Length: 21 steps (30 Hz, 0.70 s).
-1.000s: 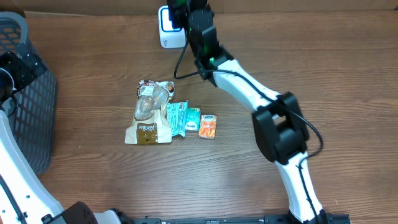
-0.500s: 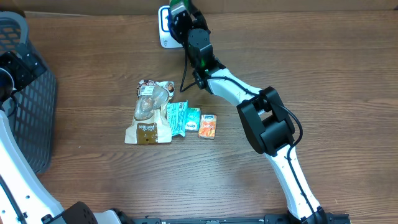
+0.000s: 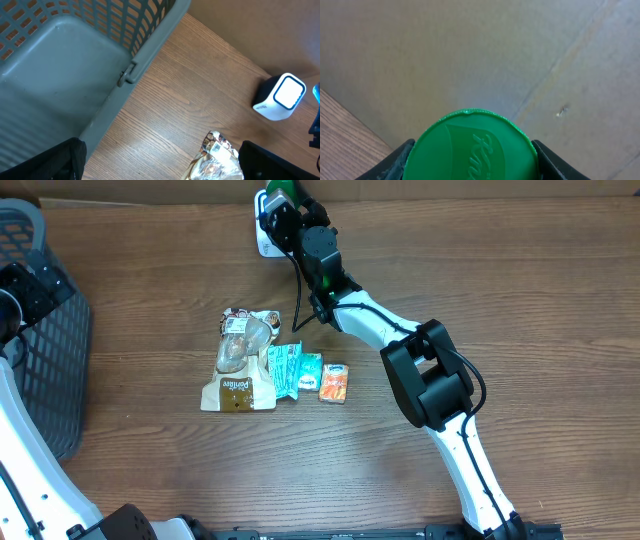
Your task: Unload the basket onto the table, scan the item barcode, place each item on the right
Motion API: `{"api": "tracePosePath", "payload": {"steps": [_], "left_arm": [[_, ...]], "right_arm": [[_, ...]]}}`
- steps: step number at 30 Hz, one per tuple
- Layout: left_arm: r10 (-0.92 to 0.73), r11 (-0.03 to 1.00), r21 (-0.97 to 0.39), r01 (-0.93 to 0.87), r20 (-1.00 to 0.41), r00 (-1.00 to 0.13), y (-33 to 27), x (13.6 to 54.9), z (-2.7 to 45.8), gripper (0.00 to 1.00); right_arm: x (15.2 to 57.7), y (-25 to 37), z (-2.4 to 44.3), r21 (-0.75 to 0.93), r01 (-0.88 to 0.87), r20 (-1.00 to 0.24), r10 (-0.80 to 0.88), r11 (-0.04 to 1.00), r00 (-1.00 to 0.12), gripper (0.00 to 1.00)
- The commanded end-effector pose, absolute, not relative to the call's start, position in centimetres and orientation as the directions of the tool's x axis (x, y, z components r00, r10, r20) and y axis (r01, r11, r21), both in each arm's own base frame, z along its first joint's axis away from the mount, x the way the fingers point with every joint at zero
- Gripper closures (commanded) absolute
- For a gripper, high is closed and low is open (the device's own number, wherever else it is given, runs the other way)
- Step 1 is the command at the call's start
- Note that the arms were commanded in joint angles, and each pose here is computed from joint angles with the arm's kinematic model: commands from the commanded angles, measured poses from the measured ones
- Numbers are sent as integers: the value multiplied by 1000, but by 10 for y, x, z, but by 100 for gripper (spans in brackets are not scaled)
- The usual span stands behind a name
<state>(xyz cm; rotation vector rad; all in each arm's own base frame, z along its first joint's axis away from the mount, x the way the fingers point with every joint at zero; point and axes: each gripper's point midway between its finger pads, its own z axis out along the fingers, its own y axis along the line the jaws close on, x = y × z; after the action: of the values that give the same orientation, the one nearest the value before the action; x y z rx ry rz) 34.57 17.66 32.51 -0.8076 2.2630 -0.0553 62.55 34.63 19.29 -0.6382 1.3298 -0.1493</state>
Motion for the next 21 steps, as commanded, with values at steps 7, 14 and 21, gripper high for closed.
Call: {"api": "tracePosePath", "payload": {"steps": [7,14,21], "left_arm": [[-546,815,-249,-523,-633,-549,177,346,328,0],[-546,815,-249,-523,-633,-549,177,346,328,0],[-546,815,-249,-523,-633,-549,177,346,328,0]], "right_arm": [[599,360,292,-469,-222,-847,-364,855,388,86],[567,272,401,-184,11,-970,-183,983,161,90],[539,195,373,80,106,-976,99,991,-196,87]]}}
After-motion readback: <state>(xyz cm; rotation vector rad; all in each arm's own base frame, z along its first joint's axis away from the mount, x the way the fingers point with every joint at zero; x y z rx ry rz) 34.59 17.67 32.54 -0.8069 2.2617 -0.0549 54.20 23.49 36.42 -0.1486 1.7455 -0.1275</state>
